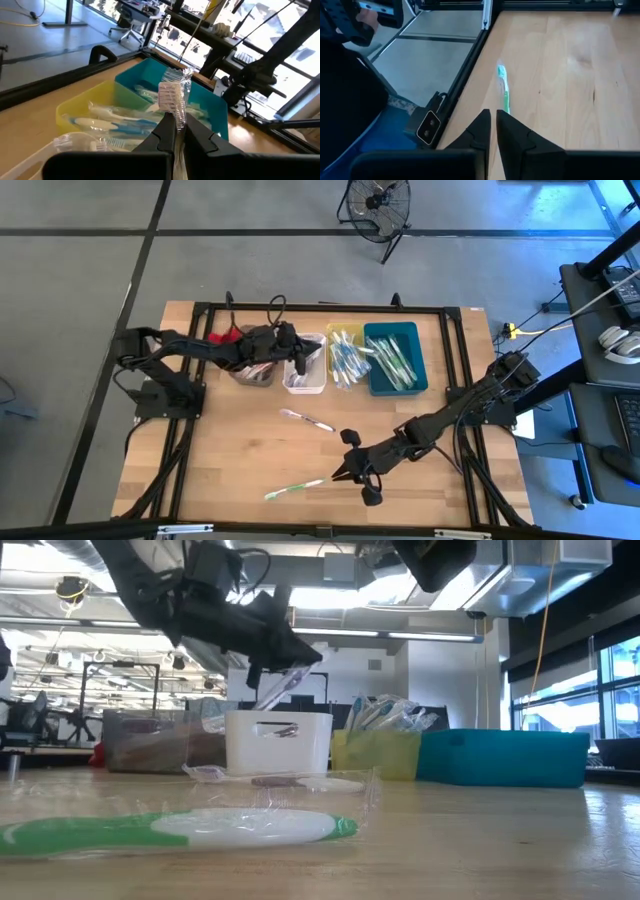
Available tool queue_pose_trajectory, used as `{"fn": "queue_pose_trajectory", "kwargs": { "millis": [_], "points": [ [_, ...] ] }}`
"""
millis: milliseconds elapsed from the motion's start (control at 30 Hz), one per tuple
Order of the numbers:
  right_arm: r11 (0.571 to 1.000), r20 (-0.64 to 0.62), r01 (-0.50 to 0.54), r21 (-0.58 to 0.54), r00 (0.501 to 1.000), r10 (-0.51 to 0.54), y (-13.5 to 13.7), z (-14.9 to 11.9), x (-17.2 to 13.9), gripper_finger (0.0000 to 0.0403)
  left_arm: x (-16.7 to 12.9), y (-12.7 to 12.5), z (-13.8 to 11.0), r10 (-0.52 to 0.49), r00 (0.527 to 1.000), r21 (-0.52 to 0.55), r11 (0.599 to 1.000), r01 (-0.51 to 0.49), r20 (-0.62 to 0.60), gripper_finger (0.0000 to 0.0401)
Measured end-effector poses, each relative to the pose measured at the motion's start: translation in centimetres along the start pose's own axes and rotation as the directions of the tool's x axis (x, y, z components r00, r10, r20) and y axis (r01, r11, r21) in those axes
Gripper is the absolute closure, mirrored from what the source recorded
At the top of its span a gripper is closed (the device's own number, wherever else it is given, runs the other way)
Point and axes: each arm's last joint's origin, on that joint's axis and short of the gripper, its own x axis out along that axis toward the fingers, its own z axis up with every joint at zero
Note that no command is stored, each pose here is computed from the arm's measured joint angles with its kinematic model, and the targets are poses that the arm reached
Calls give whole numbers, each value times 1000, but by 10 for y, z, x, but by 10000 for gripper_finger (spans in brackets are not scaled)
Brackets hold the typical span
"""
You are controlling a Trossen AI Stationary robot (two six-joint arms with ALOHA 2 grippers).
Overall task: Pick & Place Toothbrushes
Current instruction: Put the bottom purple toothbrush into the white bin
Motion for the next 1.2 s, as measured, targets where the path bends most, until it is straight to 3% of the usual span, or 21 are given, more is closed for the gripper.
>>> {"fn": "queue_pose_trajectory", "kwargs": {
  "millis": [167, 367, 700, 1200],
  "points": [
    [1000, -3, 0, -2, 1000, 0, 0, 0, 0, 374, 7, 6, -3, -29, 999, -52, 998, 30, 19, 393],
    [1000, -5, 0, -3, 1000, 0, 0, 0, 0, 365, 10, 13, -11, 11, 1000, -128, 992, -15, -29, 393],
    [1000, -5, -2, -3, 1000, 2, 0, 0, 0, 347, 16, 21, -27, 68, 993, -126, 989, -79, -96, 388],
    [1000, -5, -2, -10, 1000, 2, 0, 0, 0, 329, 17, 24, -29, 77, 992, -152, 984, -92, -104, 285]
  ]
}}
